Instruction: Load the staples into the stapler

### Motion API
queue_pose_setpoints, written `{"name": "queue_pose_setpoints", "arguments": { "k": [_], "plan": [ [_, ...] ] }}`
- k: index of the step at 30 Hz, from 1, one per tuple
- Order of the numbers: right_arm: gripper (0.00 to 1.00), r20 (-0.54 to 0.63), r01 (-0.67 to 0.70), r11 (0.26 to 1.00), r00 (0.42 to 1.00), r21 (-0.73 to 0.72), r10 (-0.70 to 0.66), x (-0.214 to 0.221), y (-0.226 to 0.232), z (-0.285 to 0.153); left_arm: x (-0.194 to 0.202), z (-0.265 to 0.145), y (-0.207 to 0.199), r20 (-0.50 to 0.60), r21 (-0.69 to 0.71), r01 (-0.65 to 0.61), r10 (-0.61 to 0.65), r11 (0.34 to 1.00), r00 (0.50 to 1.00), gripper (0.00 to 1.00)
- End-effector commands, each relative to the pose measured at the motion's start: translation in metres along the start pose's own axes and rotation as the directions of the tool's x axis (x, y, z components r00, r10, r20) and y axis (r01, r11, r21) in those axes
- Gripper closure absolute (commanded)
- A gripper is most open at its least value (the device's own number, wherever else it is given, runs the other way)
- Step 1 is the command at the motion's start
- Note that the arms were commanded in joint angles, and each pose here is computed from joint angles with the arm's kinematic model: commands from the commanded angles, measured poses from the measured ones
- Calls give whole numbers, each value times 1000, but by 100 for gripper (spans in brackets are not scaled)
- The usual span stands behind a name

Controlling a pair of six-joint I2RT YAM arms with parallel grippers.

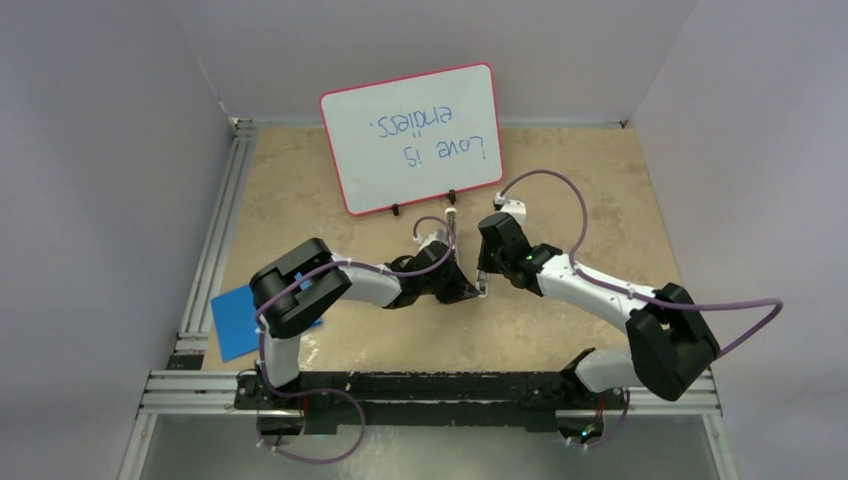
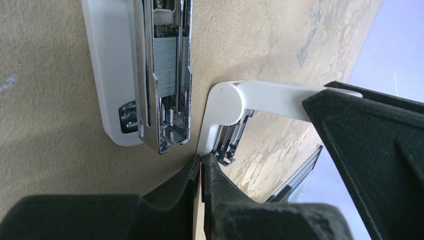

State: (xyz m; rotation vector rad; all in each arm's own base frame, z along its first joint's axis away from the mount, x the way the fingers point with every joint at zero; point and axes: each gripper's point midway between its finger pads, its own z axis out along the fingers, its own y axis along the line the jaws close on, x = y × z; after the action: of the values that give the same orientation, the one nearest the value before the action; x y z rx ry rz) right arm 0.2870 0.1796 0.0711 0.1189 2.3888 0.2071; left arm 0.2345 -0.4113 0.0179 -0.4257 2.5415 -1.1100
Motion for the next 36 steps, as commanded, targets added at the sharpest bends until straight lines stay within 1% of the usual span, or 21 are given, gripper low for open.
{"name": "queue_pose_setpoints", "arguments": {
  "k": [1, 6, 10, 19, 30, 33, 36],
  "plan": [
    [84, -87, -10, 1000, 996, -18, 9, 27, -1, -10, 4, 17, 63, 15, -197, -10, 13, 980, 1000, 97],
    [85, -120, 1, 999, 993, -35, -5, 44, 9, -14, 4, 18, 64, 15, -200, -14, 17, 980, 1000, 97],
    [85, -132, 4, 1000, 991, -6, -5, 54, 9, -15, 4, 18, 65, 15, -205, -16, 20, 979, 1000, 97],
    [85, -176, 12, 1000, 984, -3, -12, 84, 13, -21, 4, 16, 66, 14, -202, -20, 23, 979, 1000, 97],
    [85, -202, -7, 1000, 979, -10, 5, 95, 17, -22, 4, 16, 67, 7, -188, -16, 17, 982, 1000, 97],
    [82, -177, -31, 999, 984, -6, 30, 84, 21, -25, 4, 15, 65, 6, -183, -18, 20, 983, 1000, 97],
    [71, -143, -69, 998, 987, -6, 67, 69, 26, -33, 3, 14, 64, 4, -179, -28, 29, 984, 1000, 96]
  ]
}}
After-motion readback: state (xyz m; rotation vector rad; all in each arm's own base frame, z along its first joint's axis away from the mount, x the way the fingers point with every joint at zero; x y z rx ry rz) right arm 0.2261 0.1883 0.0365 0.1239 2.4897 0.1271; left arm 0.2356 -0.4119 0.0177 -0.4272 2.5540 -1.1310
